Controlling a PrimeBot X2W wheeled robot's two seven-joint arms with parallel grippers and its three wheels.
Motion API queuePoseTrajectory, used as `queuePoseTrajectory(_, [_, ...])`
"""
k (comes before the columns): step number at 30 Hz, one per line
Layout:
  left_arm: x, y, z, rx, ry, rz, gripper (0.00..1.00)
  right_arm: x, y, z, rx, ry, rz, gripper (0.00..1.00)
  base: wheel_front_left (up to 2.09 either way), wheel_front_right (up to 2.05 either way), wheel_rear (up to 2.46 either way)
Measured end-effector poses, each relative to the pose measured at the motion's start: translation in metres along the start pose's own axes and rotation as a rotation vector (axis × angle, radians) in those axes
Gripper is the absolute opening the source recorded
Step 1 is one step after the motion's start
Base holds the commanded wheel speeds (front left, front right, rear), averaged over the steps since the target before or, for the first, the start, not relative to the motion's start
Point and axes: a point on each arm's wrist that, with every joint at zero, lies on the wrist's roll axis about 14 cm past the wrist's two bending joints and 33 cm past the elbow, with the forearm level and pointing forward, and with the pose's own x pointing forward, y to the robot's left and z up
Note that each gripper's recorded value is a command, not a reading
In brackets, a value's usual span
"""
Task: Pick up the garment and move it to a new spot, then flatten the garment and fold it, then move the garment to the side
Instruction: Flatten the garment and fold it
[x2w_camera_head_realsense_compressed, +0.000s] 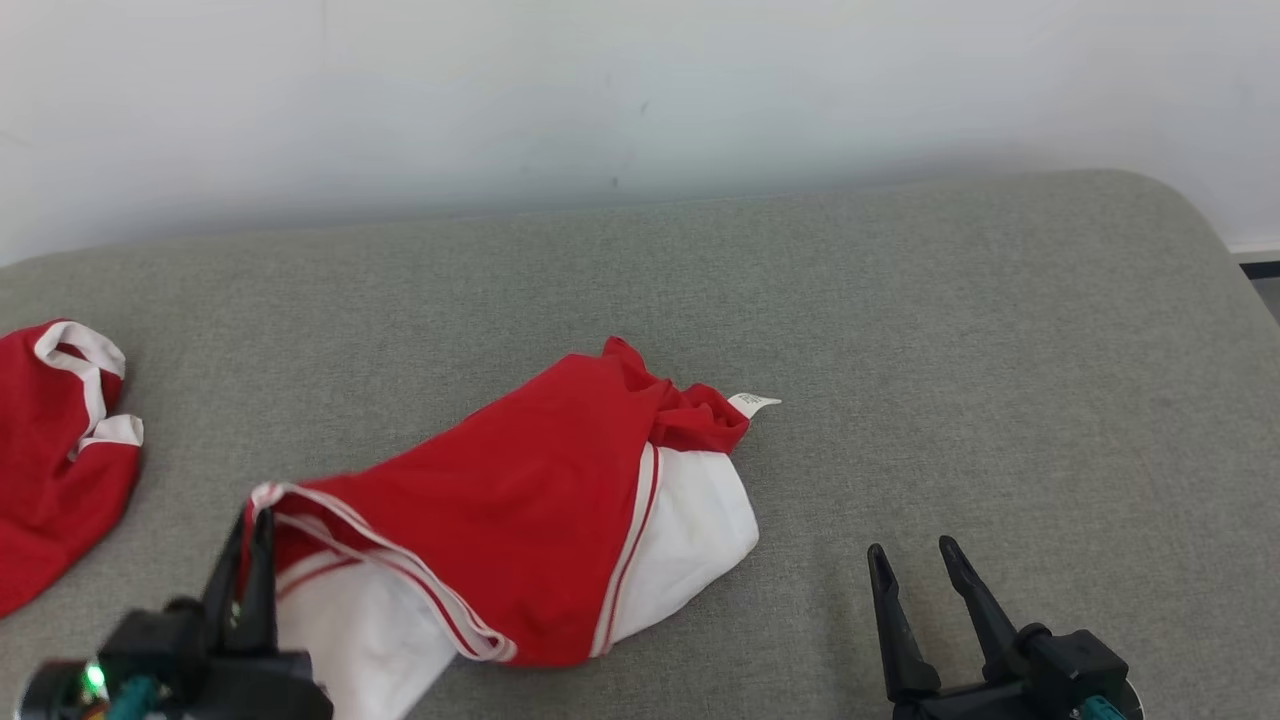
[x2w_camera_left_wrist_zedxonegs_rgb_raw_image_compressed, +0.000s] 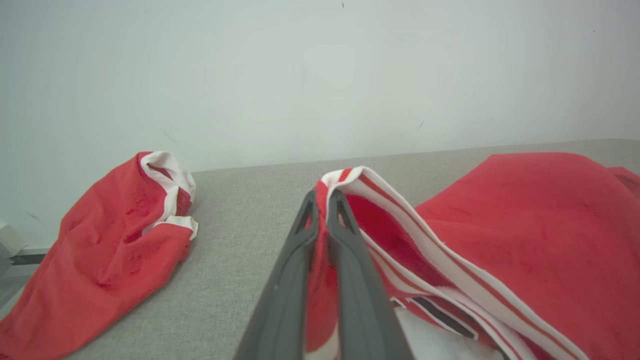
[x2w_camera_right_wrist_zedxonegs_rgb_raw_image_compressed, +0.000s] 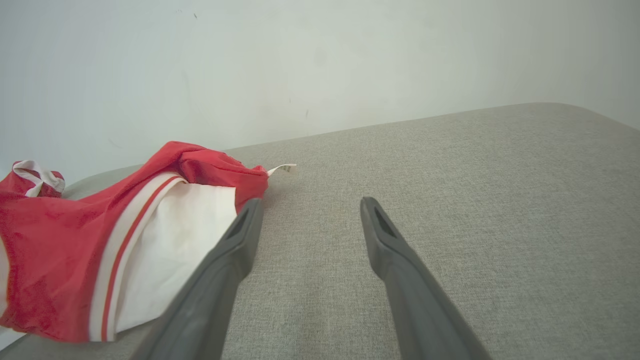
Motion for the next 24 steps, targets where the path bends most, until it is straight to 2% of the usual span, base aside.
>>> queuePoseTrajectory(4, [0.024, 0.004, 0.033, 0.064, -0.087, -0.029, 0.00, 0.000, -0.002, 0.001, -0.002, -0.004, -0.008, 1.00, 0.00, 0.00, 0.00])
queuePoseTrajectory(9, [0.051, -0.011, 0.062, 0.117, -0.162, -0.109, 0.00, -0.002, -0.009, 0.005, -0.005, -0.013, -0.029, 1.00, 0.00, 0.00, 0.00])
queuePoseTrajectory(15, [0.069, -0.033, 0.059, 0.107, -0.149, -0.172, 0.00, -0.008, -0.019, 0.005, -0.008, -0.012, -0.062, 1.00, 0.00, 0.00, 0.00])
queuePoseTrajectory(16, [0.071, -0.032, 0.054, 0.100, -0.133, -0.170, 0.16, -0.009, -0.020, 0.005, -0.008, -0.011, -0.067, 1.00, 0.00, 0.00, 0.00])
queuePoseTrajectory(17, [0.072, -0.031, 0.049, 0.097, -0.118, -0.165, 0.61, -0.009, -0.021, 0.005, -0.008, -0.011, -0.071, 1.00, 0.00, 0.00, 0.00])
queuePoseTrajectory(18, [0.073, -0.029, 0.044, 0.094, -0.103, -0.158, 1.00, -0.009, -0.022, 0.004, -0.007, -0.011, -0.074, 1.00, 0.00, 0.00, 0.00])
queuePoseTrajectory(24, [0.065, -0.021, 0.027, 0.068, -0.057, -0.121, 1.00, -0.008, -0.026, 0.003, -0.007, -0.008, -0.082, 1.00, 0.00, 0.00, 0.00])
